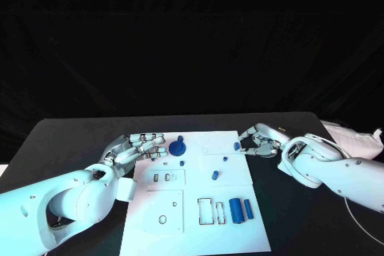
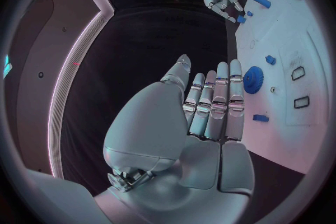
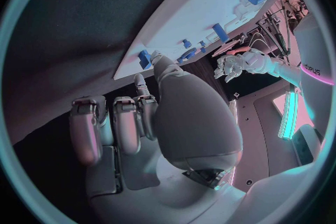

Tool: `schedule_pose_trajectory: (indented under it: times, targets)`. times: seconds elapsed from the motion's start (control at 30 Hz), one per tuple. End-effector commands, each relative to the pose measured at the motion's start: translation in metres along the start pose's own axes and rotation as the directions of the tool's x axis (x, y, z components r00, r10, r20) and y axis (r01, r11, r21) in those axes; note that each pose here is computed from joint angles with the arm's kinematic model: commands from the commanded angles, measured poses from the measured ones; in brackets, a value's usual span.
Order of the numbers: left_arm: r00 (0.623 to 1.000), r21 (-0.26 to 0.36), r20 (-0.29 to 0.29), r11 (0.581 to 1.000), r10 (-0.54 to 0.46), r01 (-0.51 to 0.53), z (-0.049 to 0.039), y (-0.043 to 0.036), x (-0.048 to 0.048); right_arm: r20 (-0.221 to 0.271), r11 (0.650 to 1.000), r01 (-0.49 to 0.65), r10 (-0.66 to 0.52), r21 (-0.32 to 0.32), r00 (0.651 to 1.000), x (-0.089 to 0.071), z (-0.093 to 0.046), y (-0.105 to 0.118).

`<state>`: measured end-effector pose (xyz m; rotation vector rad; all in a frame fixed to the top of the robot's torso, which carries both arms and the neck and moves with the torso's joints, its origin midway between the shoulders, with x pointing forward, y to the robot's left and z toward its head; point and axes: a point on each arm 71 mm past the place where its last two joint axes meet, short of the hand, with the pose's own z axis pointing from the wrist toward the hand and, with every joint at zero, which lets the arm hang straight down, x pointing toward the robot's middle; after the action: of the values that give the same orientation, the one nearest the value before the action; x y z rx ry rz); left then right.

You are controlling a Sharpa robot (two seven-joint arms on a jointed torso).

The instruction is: Assemble the parts on the task board

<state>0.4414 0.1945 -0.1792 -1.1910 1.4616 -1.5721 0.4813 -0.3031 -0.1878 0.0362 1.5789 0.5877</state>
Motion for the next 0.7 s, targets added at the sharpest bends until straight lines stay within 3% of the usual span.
schedule_pose_trajectory:
  times: [0.03, 0.7]
  targets:
    - [1.000, 0.012, -0.024, 1.000, -0.003, 0.003, 0.0004, -0.0012, 0.0025, -0.010, 1.000, -0.009, 0.009, -0.002, 1.000, 0.0035, 0.0015, -0.0008]
    - [1.000, 0.008, -0.029, 1.000, -0.005, 0.005, 0.0010, -0.0006, 0.0032, -0.022, 0.999, -0.037, 0.037, -0.001, 0.999, 0.0125, 0.0106, 0.0030]
